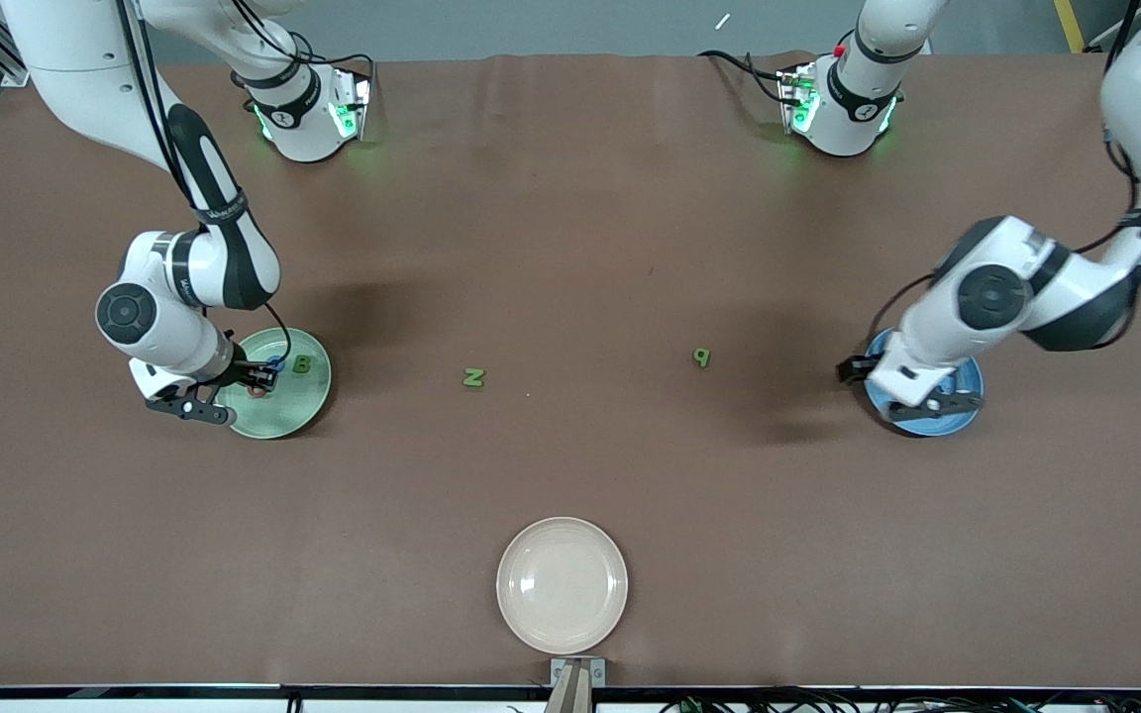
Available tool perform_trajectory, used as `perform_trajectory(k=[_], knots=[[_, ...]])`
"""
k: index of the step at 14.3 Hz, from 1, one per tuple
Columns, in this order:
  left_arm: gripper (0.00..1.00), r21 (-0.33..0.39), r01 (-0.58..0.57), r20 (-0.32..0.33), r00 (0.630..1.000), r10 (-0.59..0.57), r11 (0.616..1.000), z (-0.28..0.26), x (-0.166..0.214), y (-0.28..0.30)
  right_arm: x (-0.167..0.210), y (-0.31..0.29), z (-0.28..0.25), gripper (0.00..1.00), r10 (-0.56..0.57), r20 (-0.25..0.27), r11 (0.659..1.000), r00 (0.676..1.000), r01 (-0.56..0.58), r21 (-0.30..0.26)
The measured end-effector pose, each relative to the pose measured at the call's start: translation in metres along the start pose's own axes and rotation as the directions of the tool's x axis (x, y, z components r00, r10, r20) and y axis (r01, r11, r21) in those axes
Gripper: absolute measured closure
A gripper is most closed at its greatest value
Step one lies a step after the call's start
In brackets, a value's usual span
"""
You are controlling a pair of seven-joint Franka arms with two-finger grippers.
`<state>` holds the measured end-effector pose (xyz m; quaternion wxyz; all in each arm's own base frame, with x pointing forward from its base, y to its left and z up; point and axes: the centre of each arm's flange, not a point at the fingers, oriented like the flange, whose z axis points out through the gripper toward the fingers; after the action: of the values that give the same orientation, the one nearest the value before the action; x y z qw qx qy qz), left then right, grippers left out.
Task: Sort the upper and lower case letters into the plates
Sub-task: 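Drop the pink Q into the green plate with the right gripper, then grasp the green b with the left gripper while the right gripper grasps Z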
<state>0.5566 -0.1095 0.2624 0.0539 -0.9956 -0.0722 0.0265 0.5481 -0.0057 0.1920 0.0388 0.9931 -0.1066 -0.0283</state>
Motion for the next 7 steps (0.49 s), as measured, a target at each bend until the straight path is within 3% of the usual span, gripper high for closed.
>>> perform_trajectory(k=[3,7], knots=[[0.0,0.001,0.053,-0.014,0.999,-0.053,0.999,-0.006,-0.034,0.078,0.003,-0.001,0.003,0.57,0.0,0.001,1.0,1.0,0.0,-0.003],[0.0,-0.052,0.037,-0.042,0.998,-0.039,0.998,-0.002,-0.064,0.148,0.005,-0.002,0.002,0.57,0.002,-0.003,1.0,1.0,-0.002,0.0]])
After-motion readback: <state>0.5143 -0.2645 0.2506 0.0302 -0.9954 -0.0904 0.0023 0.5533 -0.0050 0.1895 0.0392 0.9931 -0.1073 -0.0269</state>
